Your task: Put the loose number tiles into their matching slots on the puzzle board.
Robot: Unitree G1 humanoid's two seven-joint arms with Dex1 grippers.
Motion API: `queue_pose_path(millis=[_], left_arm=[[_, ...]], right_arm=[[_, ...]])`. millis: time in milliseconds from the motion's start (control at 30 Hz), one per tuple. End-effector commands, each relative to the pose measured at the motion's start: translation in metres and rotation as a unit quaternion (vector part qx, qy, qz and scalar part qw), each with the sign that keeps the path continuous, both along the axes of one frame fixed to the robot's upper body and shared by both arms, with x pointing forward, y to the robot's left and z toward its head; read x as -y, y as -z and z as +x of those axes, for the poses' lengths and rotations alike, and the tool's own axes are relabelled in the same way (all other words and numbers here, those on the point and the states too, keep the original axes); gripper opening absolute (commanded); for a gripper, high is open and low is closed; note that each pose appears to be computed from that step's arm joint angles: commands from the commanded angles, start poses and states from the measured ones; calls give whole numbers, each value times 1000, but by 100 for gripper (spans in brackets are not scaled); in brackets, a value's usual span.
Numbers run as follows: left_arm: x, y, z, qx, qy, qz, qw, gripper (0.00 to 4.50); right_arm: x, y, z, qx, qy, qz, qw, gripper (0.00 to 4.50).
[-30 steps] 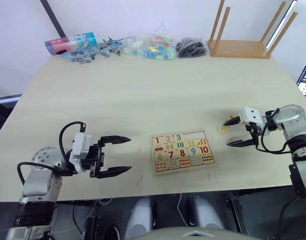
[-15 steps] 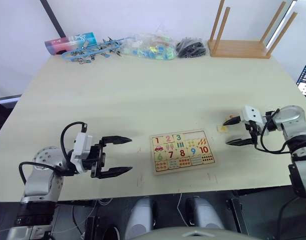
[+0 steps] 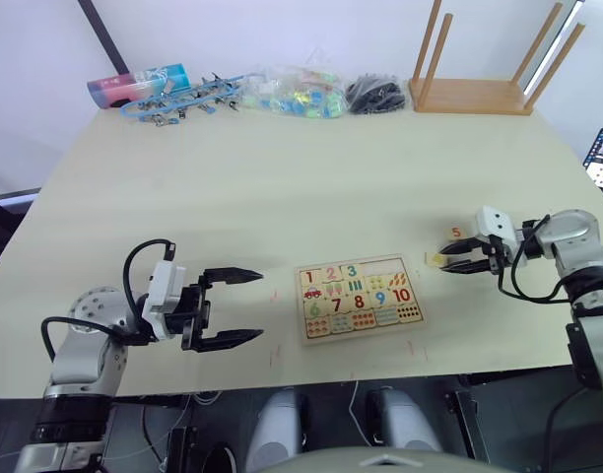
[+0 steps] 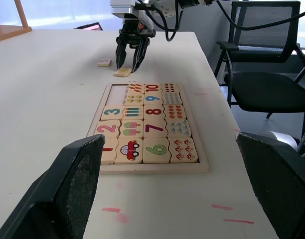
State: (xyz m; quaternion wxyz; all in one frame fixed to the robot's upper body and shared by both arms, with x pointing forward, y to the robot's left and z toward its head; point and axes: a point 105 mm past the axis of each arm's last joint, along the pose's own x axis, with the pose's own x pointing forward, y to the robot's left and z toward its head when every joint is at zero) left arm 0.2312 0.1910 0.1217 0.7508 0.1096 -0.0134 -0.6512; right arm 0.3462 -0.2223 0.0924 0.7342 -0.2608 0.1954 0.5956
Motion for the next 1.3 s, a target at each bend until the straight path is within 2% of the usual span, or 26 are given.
queue_pose_path(millis=[33,167,267,433,533,733,1000,1300], left_arm=[[2,-6,-1,17,9,-3,1000,450],[2,-6,0,18,8,-3,1000,450],[1,-6,0,18,8,-3,1000,450],[0,-7,1,19,7,-4,1000,450],[-1,-7,1,20,6,-4,1000,450],[-5,-10,1,22,4,-2,1000,450],[-9,-12,4,24,1,4,1000,450],[-7,-14,5,29,4,1,1000,450]], right_arm=[[-1,-4,2,7,3,6,1000,174],[-2,-5,3,7,0,7,1000,174],[-3,-6,3,8,0,9,1000,95],[-1,-8,3,18,-1,3,1000,94],[-4,-19,7,29,6,22,999,94],[-9,-42,8,75,5,-15,997,94],[-56,-77,-13,76,-6,-18,997,94],[-88,-76,-28,48,-18,-88,995,94]])
